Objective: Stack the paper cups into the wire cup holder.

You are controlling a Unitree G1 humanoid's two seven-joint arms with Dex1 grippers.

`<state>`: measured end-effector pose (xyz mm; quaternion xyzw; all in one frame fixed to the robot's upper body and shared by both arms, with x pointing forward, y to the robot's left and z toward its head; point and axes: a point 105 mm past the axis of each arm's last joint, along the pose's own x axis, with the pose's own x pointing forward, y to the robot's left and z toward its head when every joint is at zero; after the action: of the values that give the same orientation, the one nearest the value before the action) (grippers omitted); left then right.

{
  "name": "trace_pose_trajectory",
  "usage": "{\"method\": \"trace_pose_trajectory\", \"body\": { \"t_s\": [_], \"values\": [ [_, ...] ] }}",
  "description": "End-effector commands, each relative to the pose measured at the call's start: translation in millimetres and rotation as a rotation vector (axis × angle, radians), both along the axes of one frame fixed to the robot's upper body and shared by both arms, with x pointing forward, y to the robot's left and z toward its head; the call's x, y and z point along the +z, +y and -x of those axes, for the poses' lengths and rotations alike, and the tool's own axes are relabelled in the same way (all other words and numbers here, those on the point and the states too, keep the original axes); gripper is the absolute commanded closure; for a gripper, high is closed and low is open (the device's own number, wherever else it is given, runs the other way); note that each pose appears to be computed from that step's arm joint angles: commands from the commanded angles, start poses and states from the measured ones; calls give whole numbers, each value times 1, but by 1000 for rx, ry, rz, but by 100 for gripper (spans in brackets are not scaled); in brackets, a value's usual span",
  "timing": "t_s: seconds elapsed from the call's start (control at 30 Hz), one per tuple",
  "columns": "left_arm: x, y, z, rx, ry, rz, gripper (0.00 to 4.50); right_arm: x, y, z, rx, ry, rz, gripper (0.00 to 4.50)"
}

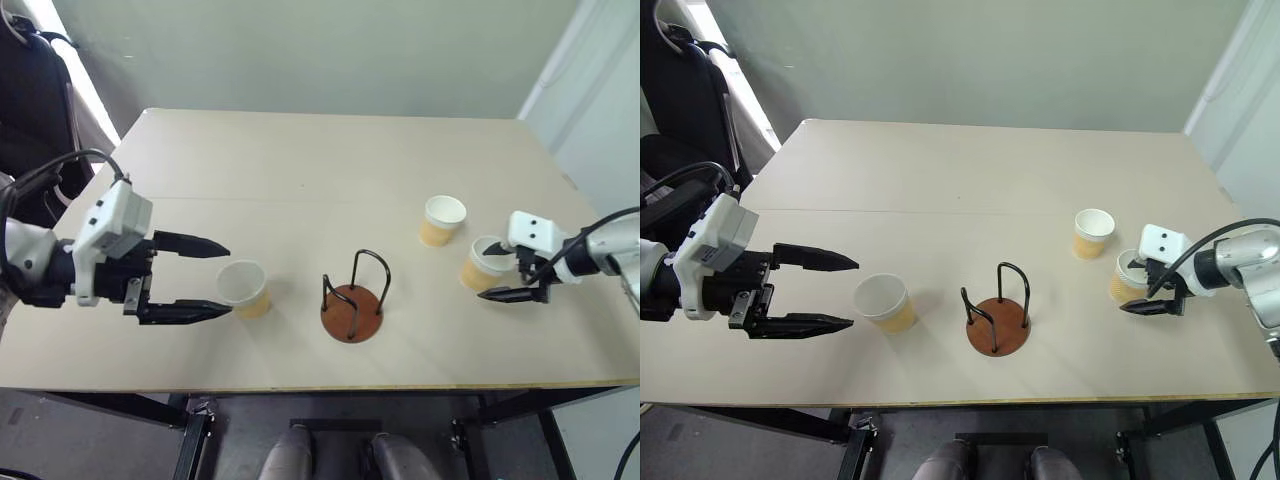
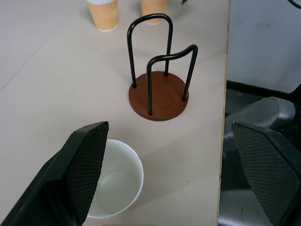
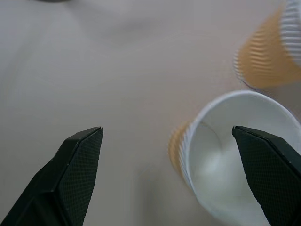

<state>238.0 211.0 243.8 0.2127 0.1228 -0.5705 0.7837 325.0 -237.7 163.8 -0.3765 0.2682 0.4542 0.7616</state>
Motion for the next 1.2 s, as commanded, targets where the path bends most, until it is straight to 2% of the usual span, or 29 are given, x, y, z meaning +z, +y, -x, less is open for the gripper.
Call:
{"method": "trace_pose_trajectory", "body": {
  "t_s": [0.03,0.13,0.3,0.4,0.43,0.67,0.77,0.9,1.2],
  "values": [
    [11,-2,3,1,-52,-3,0,-5,-3,-8,-9,-21,57,42],
    [11,-2,2,3,-54,-3,0,-12,-8,-13,-15,-31,95,128],
    [10,-2,2,14,-56,-5,0,-2,-9,-14,-5,-45,72,321],
    [11,-1,1,20,-59,-8,0,23,-3,-7,49,-65,0,434],
    [11,-1,1,20,-60,-9,0,34,3,-3,85,-68,-36,446],
    [11,-1,0,18,-63,-8,0,130,54,33,370,-164,-329,446],
    [11,-2,0,14,-61,-7,0,151,83,49,508,-188,-394,446],
    [8,-4,-1,6,-52,-3,0,150,122,53,620,-204,-394,446],
    [6,-4,1,14,-49,-3,0,106,153,58,737,-104,-311,446]
  ]
}}
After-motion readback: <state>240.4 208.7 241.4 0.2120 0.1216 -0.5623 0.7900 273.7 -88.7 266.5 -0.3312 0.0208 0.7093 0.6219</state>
